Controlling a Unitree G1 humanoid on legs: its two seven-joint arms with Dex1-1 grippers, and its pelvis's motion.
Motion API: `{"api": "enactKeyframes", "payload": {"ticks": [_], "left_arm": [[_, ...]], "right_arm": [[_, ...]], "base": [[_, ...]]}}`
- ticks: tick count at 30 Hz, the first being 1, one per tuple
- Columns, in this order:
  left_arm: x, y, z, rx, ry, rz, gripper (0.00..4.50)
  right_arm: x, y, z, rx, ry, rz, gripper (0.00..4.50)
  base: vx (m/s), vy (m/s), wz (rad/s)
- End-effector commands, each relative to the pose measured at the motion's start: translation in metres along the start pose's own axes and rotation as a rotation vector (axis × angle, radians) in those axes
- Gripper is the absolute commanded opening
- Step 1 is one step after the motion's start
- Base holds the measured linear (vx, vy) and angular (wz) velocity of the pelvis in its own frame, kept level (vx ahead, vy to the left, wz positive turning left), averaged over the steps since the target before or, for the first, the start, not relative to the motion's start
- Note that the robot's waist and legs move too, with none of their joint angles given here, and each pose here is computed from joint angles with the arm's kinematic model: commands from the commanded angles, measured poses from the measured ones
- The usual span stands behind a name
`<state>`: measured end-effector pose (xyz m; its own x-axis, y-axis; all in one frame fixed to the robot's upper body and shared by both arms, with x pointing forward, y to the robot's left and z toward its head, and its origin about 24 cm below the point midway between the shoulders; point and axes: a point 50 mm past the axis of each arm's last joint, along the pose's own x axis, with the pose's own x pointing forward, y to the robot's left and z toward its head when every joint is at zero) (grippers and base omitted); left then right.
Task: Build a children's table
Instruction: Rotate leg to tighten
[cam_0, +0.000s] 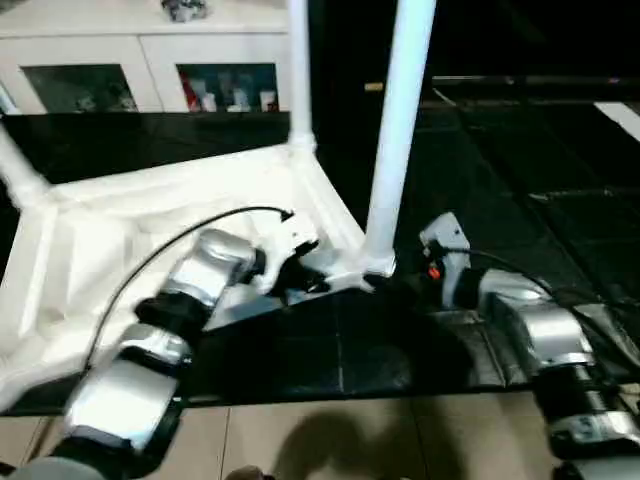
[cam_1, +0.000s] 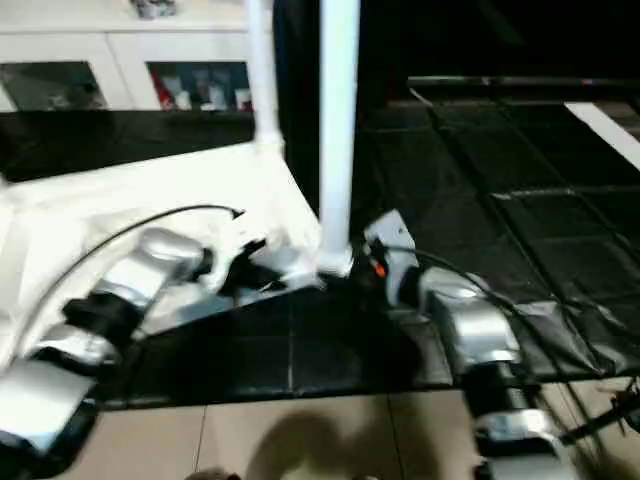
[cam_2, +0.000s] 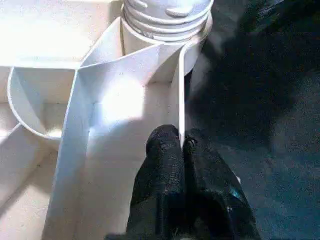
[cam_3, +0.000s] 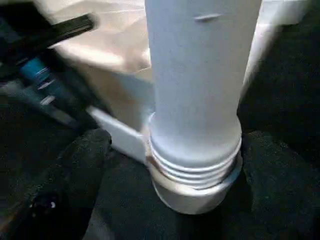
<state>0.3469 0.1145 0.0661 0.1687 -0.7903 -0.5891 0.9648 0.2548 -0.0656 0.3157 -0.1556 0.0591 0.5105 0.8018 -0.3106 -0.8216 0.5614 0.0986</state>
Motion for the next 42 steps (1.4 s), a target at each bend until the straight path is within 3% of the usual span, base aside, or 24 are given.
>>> {"api": "enactKeyframes", "payload": {"ticks": [1, 6, 9, 22, 23, 26, 27, 31, 32, 37, 42], "left_arm": [[0.004, -0.010, 0.014, 0.119, -0.009, -0.144, 0.00], [-0.005, -0.016, 0.005, 0.172, 0.055, -0.274, 0.00], [-0.007, -0.017, 0.002, 0.205, 0.084, -0.291, 0.00], [-0.011, -0.022, 0.001, 0.249, 0.095, -0.376, 0.00], [-0.011, -0.022, 0.001, 0.251, 0.096, -0.376, 0.00], [-0.012, -0.022, 0.000, 0.253, 0.098, -0.371, 0.00], [-0.012, -0.022, 0.000, 0.254, 0.099, -0.370, 0.00], [-0.012, -0.023, -0.001, 0.254, 0.102, -0.372, 0.00], [-0.012, -0.023, -0.001, 0.255, 0.103, -0.373, 0.00], [-0.013, -0.022, -0.002, 0.256, 0.106, -0.373, 0.00], [-0.012, -0.022, -0.003, 0.249, 0.102, -0.365, 0.00]], "right_arm": [[0.003, 0.009, 0.011, -0.044, -0.031, 0.116, 4.47], [-0.019, 0.013, 0.011, -0.073, 0.053, 0.311, 4.47], [-0.024, 0.010, 0.010, -0.104, 0.103, 0.335, 4.47], [-0.015, 0.018, 0.008, -0.131, 0.133, 0.414, 4.47], [-0.015, 0.018, 0.006, -0.129, 0.141, 0.415, 4.21], [-0.014, 0.018, 0.005, -0.132, 0.151, 0.410, 4.08], [-0.014, 0.017, 0.005, -0.132, 0.152, 0.409, 3.78], [-0.014, 0.017, 0.005, -0.131, 0.152, 0.412, 3.62], [-0.015, 0.017, 0.006, -0.131, 0.152, 0.413, 3.35], [-0.014, 0.018, 0.006, -0.127, 0.148, 0.421, 2.91], [-0.013, 0.019, 0.005, -0.124, 0.141, 0.430, 2.70]], "base": [[0.000, 0.000, 0.00], [0.000, 0.000, 0.00], [0.000, 0.000, 0.00], [0.000, 0.000, 0.00], [0.000, 0.000, 0.00], [0.000, 0.000, 0.00], [0.000, 0.000, 0.00], [0.000, 0.000, 0.00], [0.000, 0.000, 0.00], [0.000, 0.000, 0.00], [0.000, 0.000, 0.00]]}}
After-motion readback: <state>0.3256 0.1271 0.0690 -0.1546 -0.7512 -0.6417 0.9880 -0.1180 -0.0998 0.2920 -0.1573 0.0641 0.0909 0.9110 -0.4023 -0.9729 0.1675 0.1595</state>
